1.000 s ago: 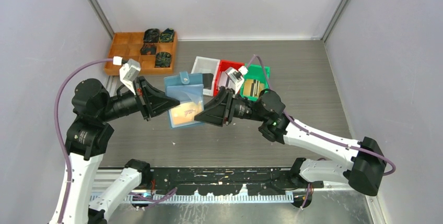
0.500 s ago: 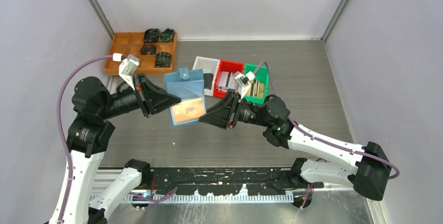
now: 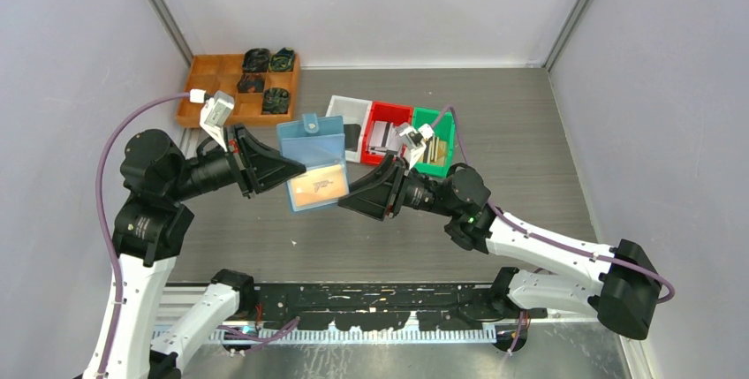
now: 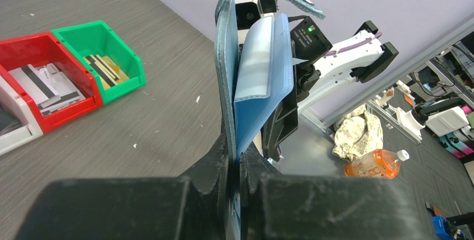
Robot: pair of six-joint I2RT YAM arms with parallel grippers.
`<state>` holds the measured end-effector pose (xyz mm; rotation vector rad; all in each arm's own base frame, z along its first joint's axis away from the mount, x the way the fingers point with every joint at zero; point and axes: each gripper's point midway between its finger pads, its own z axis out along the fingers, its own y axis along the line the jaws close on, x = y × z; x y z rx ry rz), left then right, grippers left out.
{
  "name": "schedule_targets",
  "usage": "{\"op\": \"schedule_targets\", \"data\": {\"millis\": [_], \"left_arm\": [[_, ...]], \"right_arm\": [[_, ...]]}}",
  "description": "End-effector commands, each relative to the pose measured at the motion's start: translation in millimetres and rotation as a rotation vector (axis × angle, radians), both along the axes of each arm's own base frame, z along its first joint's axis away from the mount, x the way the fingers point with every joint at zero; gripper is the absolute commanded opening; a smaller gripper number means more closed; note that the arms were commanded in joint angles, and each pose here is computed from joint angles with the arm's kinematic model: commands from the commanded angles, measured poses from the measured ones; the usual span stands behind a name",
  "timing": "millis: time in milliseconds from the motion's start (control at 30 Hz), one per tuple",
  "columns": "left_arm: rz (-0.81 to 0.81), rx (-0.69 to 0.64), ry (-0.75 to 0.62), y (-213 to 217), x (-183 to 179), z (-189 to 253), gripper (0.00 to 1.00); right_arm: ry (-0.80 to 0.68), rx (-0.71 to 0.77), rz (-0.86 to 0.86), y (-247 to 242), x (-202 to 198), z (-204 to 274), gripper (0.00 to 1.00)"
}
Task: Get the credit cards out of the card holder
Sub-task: Remove the credit card from the card holder.
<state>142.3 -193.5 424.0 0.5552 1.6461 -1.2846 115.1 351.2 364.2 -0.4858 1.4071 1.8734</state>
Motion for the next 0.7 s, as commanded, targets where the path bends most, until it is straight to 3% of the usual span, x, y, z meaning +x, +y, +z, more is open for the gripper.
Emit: {"op": "schedule_targets", "data": {"millis": [0, 667], "left_arm": [[-0.004, -0.035, -0.090, 1, -5, 27, 0.00], [-0.008, -0.041, -0.084, 1, -8, 29, 0.00]], "right_arm": [[-0.078, 0.076, -0.002, -8, -7, 21, 0.50], [-0.087, 0.068, -0.077, -12, 3, 13, 0.50]]}}
